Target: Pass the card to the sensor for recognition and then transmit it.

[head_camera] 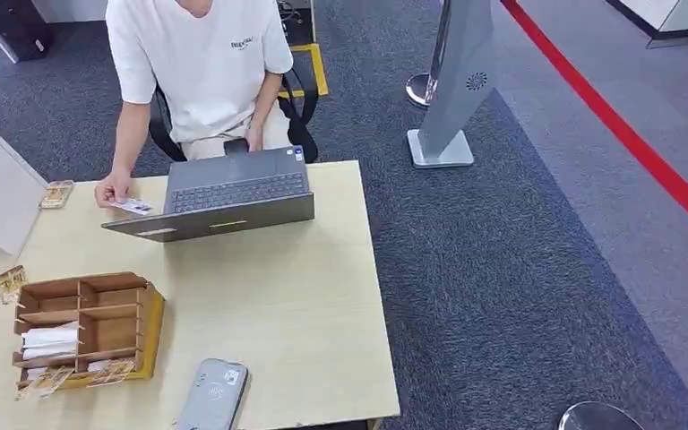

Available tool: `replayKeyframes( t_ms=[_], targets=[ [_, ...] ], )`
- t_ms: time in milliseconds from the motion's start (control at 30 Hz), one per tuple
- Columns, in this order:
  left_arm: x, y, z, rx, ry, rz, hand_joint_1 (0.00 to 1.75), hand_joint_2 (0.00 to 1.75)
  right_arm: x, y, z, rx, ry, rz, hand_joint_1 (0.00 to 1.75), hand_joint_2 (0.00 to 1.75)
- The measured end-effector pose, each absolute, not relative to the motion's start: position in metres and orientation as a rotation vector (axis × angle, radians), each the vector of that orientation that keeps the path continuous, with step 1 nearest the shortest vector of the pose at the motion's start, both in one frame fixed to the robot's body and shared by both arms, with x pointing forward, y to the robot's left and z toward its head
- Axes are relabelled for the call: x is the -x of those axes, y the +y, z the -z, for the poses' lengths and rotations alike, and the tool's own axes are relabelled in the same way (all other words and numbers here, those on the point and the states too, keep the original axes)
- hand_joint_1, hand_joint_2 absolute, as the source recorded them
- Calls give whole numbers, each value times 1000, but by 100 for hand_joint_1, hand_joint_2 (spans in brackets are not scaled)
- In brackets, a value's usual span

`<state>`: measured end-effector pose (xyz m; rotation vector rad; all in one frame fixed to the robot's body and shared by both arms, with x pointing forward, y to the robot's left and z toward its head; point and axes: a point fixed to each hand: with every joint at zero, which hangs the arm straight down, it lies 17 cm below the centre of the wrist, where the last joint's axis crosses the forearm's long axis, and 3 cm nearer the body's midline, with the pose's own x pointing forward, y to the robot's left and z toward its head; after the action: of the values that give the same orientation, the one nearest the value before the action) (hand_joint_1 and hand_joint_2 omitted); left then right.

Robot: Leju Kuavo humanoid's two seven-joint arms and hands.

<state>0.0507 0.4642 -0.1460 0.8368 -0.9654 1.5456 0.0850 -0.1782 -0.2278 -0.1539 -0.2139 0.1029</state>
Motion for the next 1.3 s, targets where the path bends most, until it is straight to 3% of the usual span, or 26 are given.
replayKeyframes(
  t_ms=[167,533,733,833,1000,1133,1300],
  targets=[
    [-112,488,62,-789,-1282,-1266,0,175,-85,-176,228,155,-216,-111,0,175],
    [-172,501,-128,-761,-1847,-1043,0,175,-91,-169,228,129,-243,-303,0,175],
    [-219,459,-273,-945,-2190,-603,0,175,-92,-164,229,113,-257,-367,0,175],
    [-227,441,-307,-998,-2268,-490,0,175,-92,-162,230,109,-261,-386,0,175],
    [-292,383,-360,-1334,-2217,74,0,175,-94,-159,232,94,-264,-421,0,175],
    [-422,347,-350,-1555,-1754,538,0,175,-91,-159,232,87,-244,-398,0,175],
    [-519,298,-337,-1500,-1628,704,0,175,-88,-159,230,79,-214,-408,0,175]
  ],
)
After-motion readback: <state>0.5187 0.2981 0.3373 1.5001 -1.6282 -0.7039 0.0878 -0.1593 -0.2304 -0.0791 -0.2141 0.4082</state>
